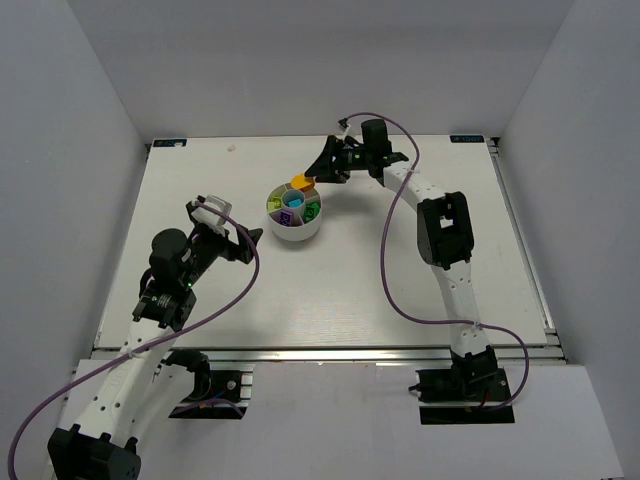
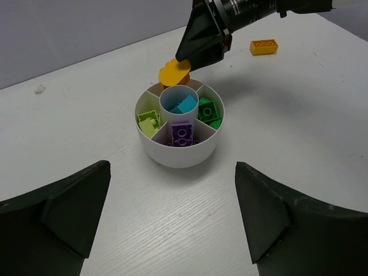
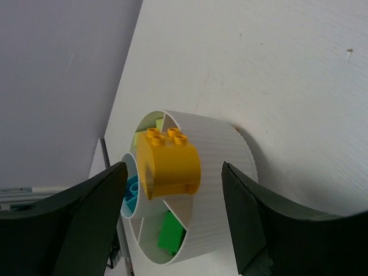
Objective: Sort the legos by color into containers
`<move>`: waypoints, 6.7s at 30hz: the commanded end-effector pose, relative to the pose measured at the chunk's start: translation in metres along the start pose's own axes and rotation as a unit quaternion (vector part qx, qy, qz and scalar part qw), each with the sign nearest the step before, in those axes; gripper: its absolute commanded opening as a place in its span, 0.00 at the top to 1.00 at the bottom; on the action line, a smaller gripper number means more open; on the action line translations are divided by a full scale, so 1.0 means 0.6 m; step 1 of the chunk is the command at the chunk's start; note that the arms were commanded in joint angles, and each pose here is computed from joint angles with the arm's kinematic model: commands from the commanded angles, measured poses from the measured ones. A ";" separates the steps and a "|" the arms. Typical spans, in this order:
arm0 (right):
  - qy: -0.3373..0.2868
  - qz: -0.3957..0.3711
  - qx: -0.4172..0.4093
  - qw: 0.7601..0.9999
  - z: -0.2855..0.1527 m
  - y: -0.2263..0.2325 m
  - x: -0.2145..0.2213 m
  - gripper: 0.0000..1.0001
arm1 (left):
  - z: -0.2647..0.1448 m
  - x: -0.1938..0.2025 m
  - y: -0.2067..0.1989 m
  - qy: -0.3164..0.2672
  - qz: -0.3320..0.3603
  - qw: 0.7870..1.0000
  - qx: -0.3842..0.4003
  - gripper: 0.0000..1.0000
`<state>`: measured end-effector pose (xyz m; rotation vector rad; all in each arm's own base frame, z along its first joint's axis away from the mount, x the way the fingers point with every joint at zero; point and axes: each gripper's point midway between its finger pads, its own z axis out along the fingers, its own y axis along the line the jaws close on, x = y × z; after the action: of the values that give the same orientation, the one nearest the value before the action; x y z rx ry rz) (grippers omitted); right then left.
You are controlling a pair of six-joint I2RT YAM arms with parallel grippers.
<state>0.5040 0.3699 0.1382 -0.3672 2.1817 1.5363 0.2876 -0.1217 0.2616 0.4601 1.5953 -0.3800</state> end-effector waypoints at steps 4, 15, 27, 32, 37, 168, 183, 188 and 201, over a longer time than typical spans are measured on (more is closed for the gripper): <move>0.008 0.008 -0.045 0.999 0.008 0.015 0.006 0.34 | -0.002 -0.003 -0.006 -0.005 0.008 1.000 0.008 0.02; 0.008 0.021 -0.036 0.999 0.008 0.002 0.011 0.36 | -0.004 -0.006 -0.006 -0.010 0.009 1.000 0.008 0.02; 0.013 0.024 -0.049 0.998 0.011 0.011 0.014 0.61 | -0.004 -0.005 -0.006 -0.009 0.012 1.000 0.008 0.02; 0.009 0.020 -0.065 0.998 0.004 0.025 0.004 0.67 | -0.004 -0.005 -0.006 -0.008 0.012 1.000 0.009 0.02; 0.001 -0.008 -0.084 0.996 -0.007 0.054 -0.011 0.71 | -0.005 -0.005 -0.007 -0.009 0.012 1.000 0.009 0.02; 0.271 -0.453 0.289 0.799 -0.352 -0.360 0.026 0.83 | -0.010 -0.013 -0.049 -0.024 0.024 0.996 0.079 0.02; -0.007 -0.383 0.003 0.924 -0.141 0.118 -0.018 0.98 | -0.016 -0.017 -0.047 -0.031 0.030 0.996 0.072 0.02; -0.056 -0.346 -0.039 0.936 -0.088 0.179 -0.055 0.98 | -0.016 -0.015 -0.045 -0.030 0.032 0.997 0.069 0.02; -0.102 -0.276 -0.031 0.955 0.002 0.153 -0.068 0.97 | -0.014 -0.013 -0.041 -0.028 0.036 0.997 0.063 0.02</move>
<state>0.4953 0.3852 0.1945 -0.7395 1.7958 1.2579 0.2688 -0.1393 0.2672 0.5914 1.5196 -0.4490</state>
